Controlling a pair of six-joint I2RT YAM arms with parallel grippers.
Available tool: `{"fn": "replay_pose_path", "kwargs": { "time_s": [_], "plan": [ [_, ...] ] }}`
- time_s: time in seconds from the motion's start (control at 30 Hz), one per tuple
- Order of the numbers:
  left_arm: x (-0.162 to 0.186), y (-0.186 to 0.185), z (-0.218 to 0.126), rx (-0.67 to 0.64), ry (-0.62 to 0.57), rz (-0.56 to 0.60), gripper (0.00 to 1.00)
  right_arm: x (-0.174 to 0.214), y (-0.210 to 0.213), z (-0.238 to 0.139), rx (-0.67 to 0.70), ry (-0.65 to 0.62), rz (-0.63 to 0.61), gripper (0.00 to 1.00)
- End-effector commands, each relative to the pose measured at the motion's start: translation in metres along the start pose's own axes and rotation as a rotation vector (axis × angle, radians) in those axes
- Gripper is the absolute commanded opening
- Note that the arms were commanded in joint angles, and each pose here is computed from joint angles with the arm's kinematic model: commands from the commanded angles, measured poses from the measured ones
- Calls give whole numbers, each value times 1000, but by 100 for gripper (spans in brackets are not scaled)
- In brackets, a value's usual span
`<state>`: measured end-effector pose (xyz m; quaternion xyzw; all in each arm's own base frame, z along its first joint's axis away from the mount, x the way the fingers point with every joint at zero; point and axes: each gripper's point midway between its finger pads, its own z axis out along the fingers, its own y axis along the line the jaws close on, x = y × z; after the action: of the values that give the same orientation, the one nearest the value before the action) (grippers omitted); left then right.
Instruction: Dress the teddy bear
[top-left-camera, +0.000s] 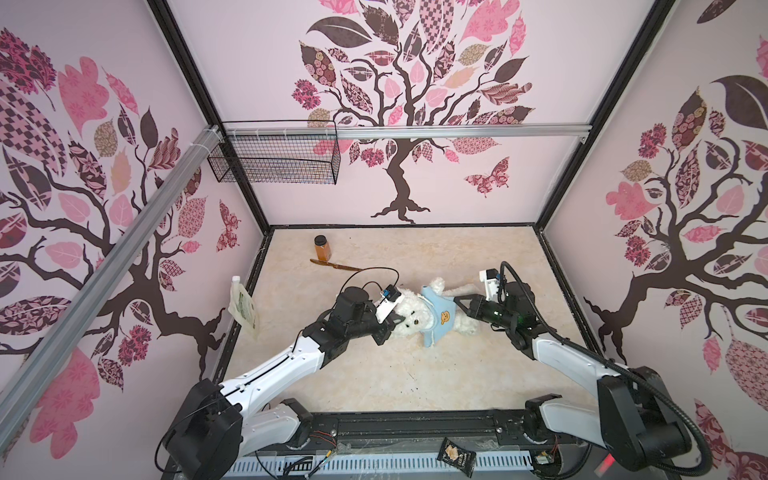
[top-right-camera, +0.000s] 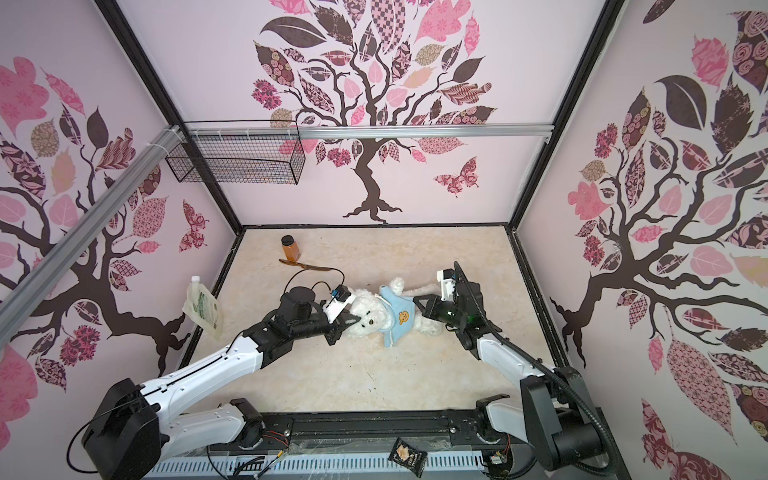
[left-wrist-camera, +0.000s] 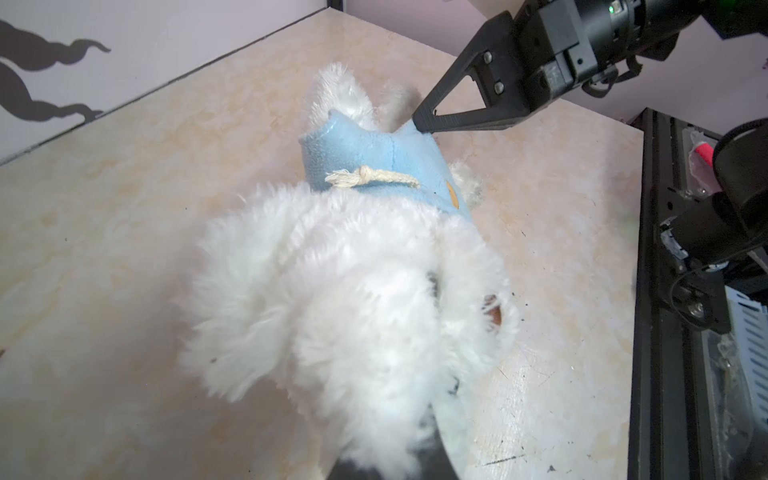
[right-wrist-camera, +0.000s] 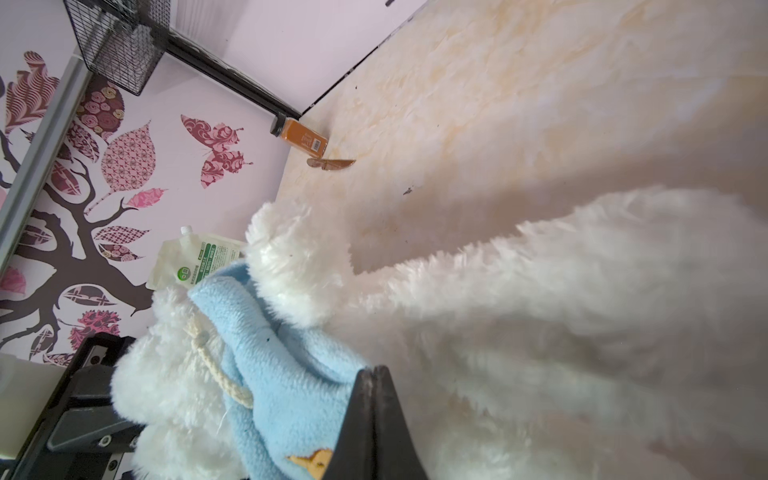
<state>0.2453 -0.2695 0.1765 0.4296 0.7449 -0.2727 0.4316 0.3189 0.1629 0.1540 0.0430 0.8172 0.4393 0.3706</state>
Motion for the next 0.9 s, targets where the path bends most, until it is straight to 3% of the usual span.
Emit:
{"fn": "replay_pose_path", "kwargs": {
  "time_s": [0.0, 0.2, 0.4, 0.5, 0.6, 0.73, 0.87],
  "plan": [
    [18, -17, -14, 73, 92, 109, 0, -40, -25, -21, 137, -193, 16, 0],
    [25, -22, -27, 77, 86, 190, 0, -47, -43, -29, 175, -228, 54, 0],
    [32, -16, -33, 52, 90, 200, 0, -53, -70, -45, 186, -277, 151, 0],
    [26, -15, -32, 53, 56, 192, 0, -51, -41, -38, 62, -243, 99, 0],
    [12, -20, -30, 93, -22, 188, 0, -30, 6, -19, -73, -131, -43, 0],
    [-3, -11, -31, 47, -126, 172, 0, 10, 43, -17, -185, -8, -144, 17],
    [-5, -6, -31, 19, -139, 186, 0, 41, 62, -29, -288, 69, -193, 24]
  ]
}}
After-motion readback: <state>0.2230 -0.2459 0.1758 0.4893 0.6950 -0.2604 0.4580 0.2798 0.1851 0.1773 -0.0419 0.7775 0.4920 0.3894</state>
